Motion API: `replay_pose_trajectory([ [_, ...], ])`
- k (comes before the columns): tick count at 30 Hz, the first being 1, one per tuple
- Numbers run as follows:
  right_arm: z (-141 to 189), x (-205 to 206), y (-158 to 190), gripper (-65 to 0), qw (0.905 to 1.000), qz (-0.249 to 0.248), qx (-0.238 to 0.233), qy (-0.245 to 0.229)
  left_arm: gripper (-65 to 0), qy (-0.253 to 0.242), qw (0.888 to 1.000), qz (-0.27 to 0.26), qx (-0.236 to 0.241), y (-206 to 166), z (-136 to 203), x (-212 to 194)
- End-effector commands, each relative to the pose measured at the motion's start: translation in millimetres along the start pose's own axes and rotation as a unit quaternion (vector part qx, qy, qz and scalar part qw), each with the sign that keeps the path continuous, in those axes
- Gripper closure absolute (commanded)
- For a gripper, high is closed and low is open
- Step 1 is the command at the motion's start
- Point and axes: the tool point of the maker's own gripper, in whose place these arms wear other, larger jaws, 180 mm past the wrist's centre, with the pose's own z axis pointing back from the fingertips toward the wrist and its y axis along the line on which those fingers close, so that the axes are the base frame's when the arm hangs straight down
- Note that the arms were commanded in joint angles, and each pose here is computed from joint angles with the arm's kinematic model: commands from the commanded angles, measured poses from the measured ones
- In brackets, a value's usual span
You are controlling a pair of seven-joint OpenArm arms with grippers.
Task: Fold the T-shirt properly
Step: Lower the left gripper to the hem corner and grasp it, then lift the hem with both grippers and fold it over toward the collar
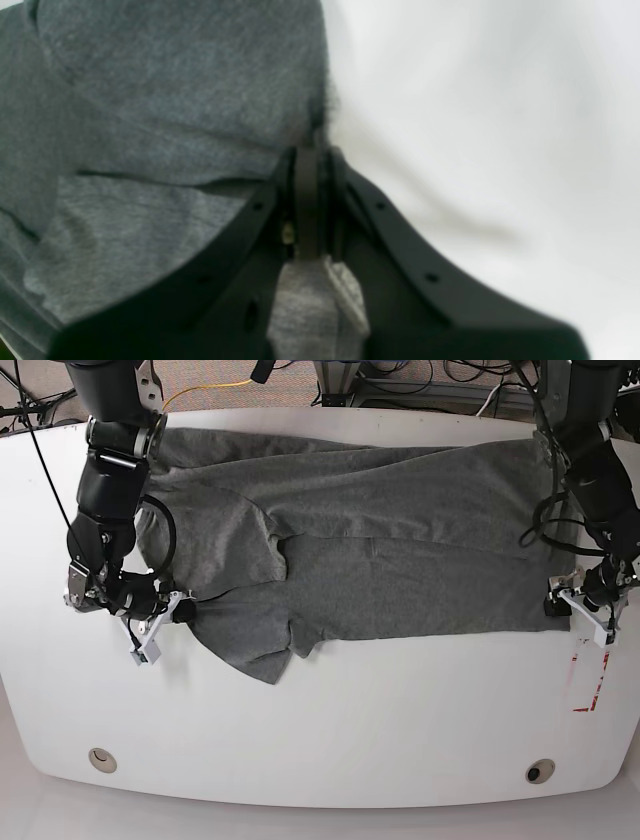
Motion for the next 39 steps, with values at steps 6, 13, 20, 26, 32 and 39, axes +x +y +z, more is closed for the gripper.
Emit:
replay_pose_trajectory([
  [6,10.9,26.2,-3.8,0.0,0.9994,0.01,-0.005,-0.033,-47.6,-0.002,0.999,-0.016,-0.036,-39.7,-15.4,10.5],
  [13,13.2,27.3,-6.4,0.0,0.9993,0.011,-0.008,-0.033,0.0,-0.028,0.999,-0.021,-0.041,-47.6,-18.9,19.7],
  [20,30.4,44.8,-14.9,0.0,0.9976,0.034,-0.029,-0.053,0.0,-0.046,0.999,-0.018,-0.018,-38.7,-13.0,33.9],
  [26,52.9,70.5,-12.7,0.0,0.9921,0.076,-0.052,-0.085,0.0,-0.083,0.995,-0.052,0.003,-35.8,9.2,67.3],
  [32,60.9,66.5,-18.0,0.0,0.9922,0.086,-0.065,-0.062,0.0,-0.089,0.991,-0.095,-0.003,-49.5,26.1,84.5],
  [39,62.1,53.6,-24.7,0.0,0.9929,0.082,-0.071,-0.049,0.0,-0.08,0.985,-0.152,0.009,-53.9,46.5,86.6],
])
